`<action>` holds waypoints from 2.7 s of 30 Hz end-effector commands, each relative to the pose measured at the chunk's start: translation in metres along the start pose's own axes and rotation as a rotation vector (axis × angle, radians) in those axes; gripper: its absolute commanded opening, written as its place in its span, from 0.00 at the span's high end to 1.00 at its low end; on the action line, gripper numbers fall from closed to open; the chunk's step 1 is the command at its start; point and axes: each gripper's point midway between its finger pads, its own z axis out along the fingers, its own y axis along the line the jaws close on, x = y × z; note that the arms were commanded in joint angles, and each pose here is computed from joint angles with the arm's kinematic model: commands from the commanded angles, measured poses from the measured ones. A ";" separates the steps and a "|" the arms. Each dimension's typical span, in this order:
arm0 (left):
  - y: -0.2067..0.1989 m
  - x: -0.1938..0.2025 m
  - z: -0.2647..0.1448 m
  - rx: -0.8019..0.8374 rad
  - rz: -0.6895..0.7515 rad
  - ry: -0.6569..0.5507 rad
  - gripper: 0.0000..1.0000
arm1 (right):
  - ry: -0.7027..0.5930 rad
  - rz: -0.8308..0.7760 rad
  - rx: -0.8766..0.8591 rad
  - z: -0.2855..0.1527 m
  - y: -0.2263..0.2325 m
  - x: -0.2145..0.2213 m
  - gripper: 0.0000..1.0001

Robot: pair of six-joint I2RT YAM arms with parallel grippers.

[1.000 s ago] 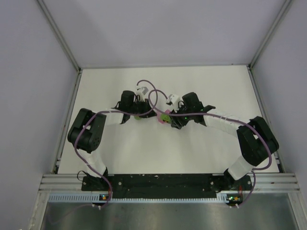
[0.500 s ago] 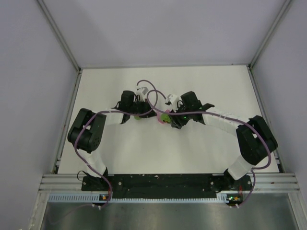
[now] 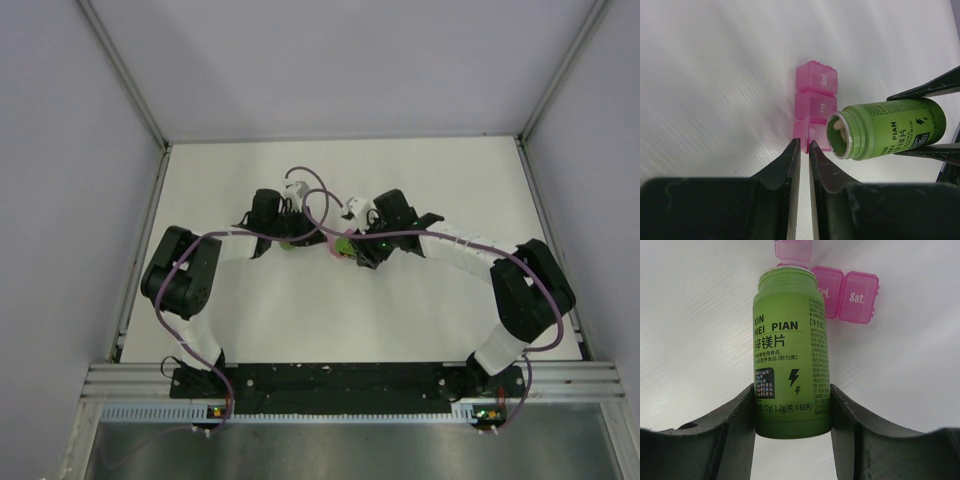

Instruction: Sort the pills into containers

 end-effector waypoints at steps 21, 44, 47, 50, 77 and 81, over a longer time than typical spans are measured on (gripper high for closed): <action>-0.011 -0.024 -0.001 0.022 0.045 -0.049 0.82 | -0.026 -0.044 0.020 -0.002 -0.002 -0.029 1.00; -0.011 -0.024 -0.001 0.021 0.047 -0.048 0.82 | -0.052 -0.044 0.030 -0.009 0.000 -0.027 1.00; -0.011 -0.023 -0.001 0.021 0.048 -0.048 0.82 | -0.059 -0.045 0.031 -0.011 0.001 -0.028 1.00; -0.011 -0.025 -0.001 0.021 0.050 -0.052 0.82 | -0.063 -0.042 0.035 -0.011 0.000 -0.027 1.00; -0.012 -0.027 -0.003 0.019 0.054 -0.054 0.82 | -0.150 -0.027 0.057 -0.017 0.003 -0.029 1.00; -0.013 -0.027 -0.003 0.021 0.053 -0.051 0.81 | -0.174 -0.027 0.064 -0.019 0.003 -0.031 1.00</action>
